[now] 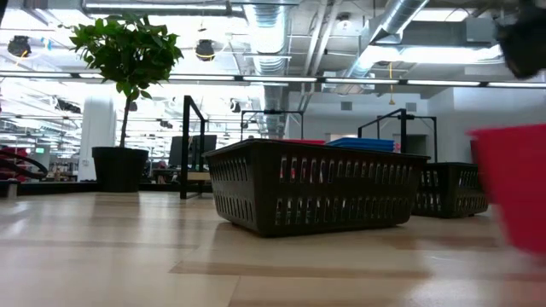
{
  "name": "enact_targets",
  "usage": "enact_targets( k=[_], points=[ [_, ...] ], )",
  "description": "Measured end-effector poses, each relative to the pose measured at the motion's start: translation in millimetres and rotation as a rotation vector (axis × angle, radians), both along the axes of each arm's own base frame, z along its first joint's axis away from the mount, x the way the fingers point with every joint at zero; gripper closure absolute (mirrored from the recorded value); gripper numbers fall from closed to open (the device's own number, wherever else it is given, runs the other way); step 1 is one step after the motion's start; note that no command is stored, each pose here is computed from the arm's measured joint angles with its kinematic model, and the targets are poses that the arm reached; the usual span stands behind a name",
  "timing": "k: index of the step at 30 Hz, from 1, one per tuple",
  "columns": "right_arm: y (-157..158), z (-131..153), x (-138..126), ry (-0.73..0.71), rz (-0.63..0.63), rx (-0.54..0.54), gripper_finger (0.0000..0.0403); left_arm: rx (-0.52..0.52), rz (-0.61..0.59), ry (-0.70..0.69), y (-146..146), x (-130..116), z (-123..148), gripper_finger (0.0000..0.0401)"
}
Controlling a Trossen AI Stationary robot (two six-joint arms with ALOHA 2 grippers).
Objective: Stack baskets on shelf by color
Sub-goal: Stack the red bin on the top of the red bin on the shelf
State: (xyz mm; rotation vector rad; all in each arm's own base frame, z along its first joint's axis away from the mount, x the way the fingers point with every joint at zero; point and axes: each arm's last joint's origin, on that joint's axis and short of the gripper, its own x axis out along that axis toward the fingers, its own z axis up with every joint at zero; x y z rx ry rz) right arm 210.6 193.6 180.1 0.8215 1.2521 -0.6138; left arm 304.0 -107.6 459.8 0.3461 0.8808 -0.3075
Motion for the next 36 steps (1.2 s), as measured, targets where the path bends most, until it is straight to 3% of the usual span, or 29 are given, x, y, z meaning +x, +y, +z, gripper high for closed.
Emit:
enact_targets(
  k=[5, 9, 14, 19, 25, 31, 36],
  points=[
    [-15.9, 40.8, 2.1, -0.112, -0.060, -0.158, 0.0391, 0.014, 0.195, -0.165, 4.5, -15.4, 21.8, 0.0301],
    [-26.3, 78.2, -0.2, -0.203, -0.090, -0.309, 0.0394, 0.018, 0.336, -0.188, 7.3, -17.3, 22.2, 0.0301],
    [-40.7, 107.1, 2.4, -0.297, -0.133, -0.517, 0.0390, 0.139, 0.582, -0.202, 6.6, 0.9, -12.1, 0.0301],
    [-57.7, 112.3, 12.0, -0.348, -0.178, -0.649, 0.0384, 0.213, 0.855, -0.295, 10.0, 3.0, -51.4, 0.0297],
    [-79.8, 114.9, 24.7, -0.370, -0.217, -0.784, 0.0393, 0.038, 0.997, -0.450, 19.1, -20.4, -74.3, 0.0279],
    [-102.9, 116.9, 36.7, -0.370, -0.278, -0.873, 0.0371, -0.191, 0.999, -0.619, 36.6, -44.6, -92.2, 0.0240],
    [-117.0, 118.9, 51.3, -0.390, -0.291, -0.907, 0.0374, -0.331, 0.928, -0.759, 51.2, -45.9, -108.1, 0.0200]
  ],
)
